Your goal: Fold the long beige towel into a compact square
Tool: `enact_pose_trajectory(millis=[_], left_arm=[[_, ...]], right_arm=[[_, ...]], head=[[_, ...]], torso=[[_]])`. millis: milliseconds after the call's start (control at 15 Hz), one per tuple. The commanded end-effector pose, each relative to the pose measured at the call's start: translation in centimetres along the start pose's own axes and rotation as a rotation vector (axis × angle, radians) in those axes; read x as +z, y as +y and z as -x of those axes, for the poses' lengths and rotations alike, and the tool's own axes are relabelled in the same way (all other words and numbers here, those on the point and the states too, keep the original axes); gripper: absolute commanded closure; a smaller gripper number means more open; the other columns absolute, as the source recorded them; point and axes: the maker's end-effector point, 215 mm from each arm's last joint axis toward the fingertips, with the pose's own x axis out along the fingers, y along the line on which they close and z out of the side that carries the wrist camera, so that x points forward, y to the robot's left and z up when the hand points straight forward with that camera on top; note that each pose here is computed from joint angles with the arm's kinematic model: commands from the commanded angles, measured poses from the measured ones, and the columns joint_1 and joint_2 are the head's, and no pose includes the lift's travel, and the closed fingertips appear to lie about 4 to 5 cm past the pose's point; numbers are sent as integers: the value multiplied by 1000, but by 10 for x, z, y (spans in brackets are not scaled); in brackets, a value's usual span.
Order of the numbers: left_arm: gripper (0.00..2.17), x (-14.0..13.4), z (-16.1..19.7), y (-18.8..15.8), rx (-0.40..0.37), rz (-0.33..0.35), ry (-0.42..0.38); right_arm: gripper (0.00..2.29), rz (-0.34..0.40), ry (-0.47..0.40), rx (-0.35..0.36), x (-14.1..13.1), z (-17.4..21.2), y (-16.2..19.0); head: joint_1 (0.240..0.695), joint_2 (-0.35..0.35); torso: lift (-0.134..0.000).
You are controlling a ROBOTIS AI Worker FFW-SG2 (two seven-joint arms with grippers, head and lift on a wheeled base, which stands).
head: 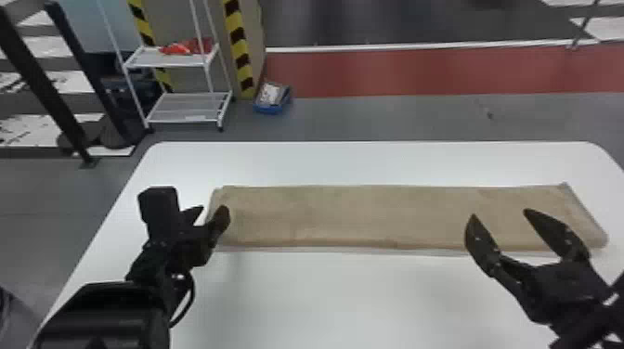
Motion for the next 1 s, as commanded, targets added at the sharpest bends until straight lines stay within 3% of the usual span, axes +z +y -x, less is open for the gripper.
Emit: enact_pose_trajectory(millis=[0, 333, 667, 933], left_arm=[[22, -5, -8, 4, 8, -3, 13], [43, -10, -22, 8, 6, -8, 36], [252, -9, -30, 0, -20, -9, 43], [269, -8, -37, 1, -22, -10, 51]], right_arm=[[144, 0, -2, 2, 1, 0, 1], [144, -1, -1, 5, 1, 1, 3], [144, 2, 3, 4, 0, 0, 1], [144, 6, 7, 4, -1, -1, -1]], head=[[695, 92], [695, 102], [695, 99], [695, 93]], torso=[[-119], [-119], [-119], [-119]])
